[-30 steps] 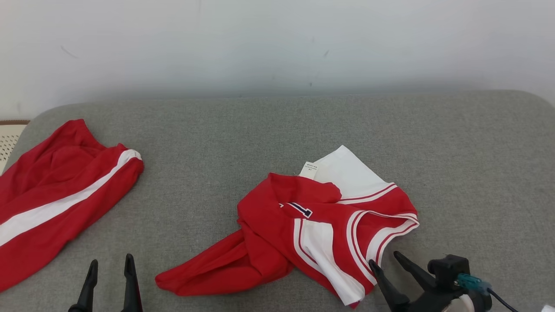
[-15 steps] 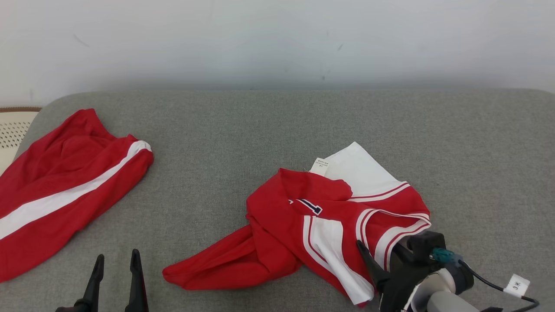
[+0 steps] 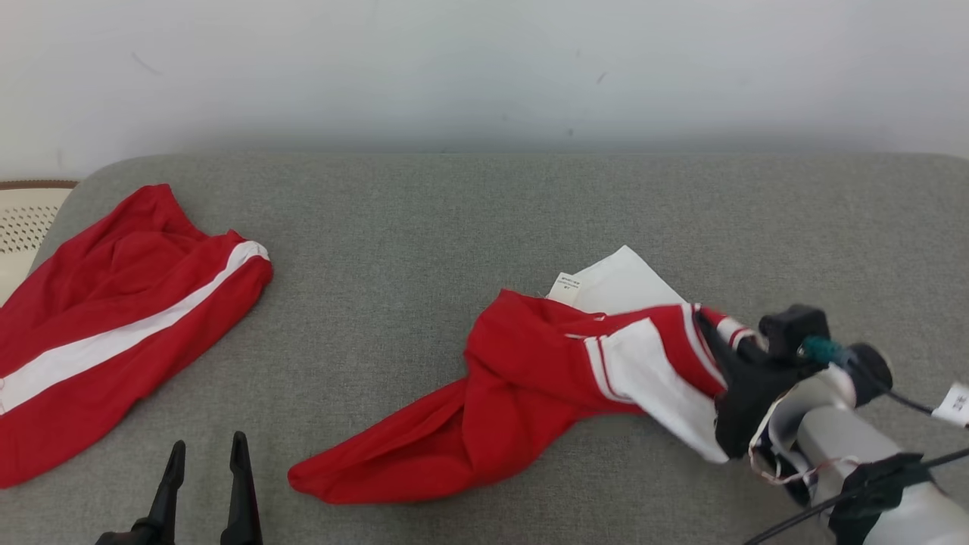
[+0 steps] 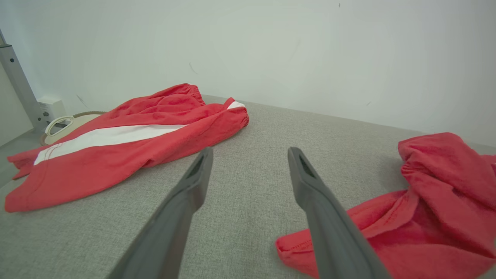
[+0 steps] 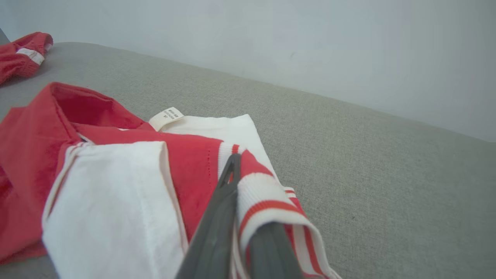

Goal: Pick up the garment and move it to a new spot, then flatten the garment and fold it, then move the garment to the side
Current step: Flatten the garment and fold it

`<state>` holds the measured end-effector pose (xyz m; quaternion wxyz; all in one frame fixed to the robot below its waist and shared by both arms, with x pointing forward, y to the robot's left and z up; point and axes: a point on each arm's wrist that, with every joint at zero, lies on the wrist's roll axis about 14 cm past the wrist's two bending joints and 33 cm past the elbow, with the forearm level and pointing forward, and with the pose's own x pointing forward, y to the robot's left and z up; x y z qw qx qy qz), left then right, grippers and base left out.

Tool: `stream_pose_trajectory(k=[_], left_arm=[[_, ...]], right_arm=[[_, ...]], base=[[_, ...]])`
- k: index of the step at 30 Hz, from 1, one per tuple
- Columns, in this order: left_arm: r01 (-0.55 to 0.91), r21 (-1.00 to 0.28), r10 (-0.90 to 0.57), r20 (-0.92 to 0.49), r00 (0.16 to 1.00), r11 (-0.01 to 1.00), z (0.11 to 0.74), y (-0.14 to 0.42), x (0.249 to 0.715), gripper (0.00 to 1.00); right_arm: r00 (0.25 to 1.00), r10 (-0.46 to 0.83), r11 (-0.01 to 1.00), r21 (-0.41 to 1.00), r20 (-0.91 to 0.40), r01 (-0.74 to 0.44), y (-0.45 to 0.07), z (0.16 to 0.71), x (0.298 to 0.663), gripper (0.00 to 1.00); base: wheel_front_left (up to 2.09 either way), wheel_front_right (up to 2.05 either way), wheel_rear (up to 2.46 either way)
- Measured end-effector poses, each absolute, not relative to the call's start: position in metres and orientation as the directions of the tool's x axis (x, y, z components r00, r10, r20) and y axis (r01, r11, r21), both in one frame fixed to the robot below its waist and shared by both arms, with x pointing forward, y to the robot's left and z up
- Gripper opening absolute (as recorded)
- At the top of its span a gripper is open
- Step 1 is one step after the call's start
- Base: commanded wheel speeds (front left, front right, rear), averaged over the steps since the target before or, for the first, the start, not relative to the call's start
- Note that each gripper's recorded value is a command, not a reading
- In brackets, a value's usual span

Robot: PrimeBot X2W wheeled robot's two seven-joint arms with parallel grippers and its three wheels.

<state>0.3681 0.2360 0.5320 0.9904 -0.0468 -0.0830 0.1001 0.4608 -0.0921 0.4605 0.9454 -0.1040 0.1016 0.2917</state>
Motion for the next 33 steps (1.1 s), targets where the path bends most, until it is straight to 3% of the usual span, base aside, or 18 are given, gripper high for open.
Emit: stream_pose_trajectory(k=[14, 22, 32, 33], left_arm=[[-0.217, -0.106, 0.232, 0.151, 0.961, 0.97, 0.531, 0.248, 0.366, 1.0], [-0.235, -0.103, 0.249, 0.152, 0.956, 0.966, 0.532, 0.254, 0.363, 1.0], [-0.242, -0.1, 0.255, 0.142, 0.957, 0.965, 0.528, 0.255, 0.362, 1.0], [-0.242, -0.1, 0.254, 0.141, 0.957, 0.965, 0.528, 0.255, 0.363, 1.0]], right_arm=[[0.822, 0.568, 0.774, -0.311, -0.046, -0.552, -0.083, 0.564, 0.524, 0.0], [0.827, 0.562, 0.778, -0.322, -0.027, -0.539, -0.085, 0.573, 0.534, 0.0], [0.816, 0.51, 0.805, -0.185, -0.272, -0.564, -0.1, 0.478, 0.506, 0.0], [0.816, 0.497, 0.812, -0.173, -0.297, -0.558, -0.105, 0.47, 0.502, 0.39]], base=[[0.0, 0.0, 0.0], [0.0, 0.0, 0.0], [0.0, 0.0, 0.0], [0.0, 0.0, 0.0]])
